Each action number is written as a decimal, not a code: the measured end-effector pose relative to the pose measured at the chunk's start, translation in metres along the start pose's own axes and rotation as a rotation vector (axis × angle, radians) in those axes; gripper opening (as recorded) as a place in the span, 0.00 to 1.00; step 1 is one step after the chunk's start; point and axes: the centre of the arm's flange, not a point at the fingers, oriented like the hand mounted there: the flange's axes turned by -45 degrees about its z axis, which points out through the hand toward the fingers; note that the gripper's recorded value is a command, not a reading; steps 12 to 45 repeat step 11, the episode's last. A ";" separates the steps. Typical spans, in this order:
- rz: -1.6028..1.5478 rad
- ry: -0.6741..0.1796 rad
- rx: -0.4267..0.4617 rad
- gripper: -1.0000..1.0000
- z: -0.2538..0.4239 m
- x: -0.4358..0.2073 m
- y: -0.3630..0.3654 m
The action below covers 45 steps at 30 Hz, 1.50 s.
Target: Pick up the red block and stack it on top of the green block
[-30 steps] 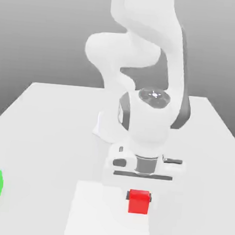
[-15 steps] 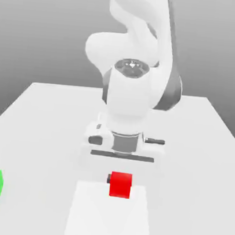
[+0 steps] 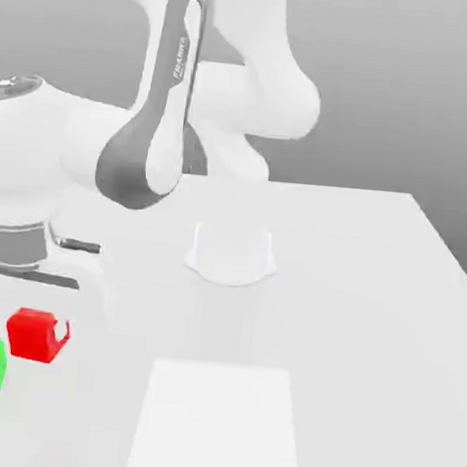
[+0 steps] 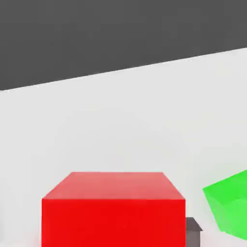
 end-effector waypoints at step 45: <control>0.015 0.002 0.001 1.00 0.052 -0.016 0.059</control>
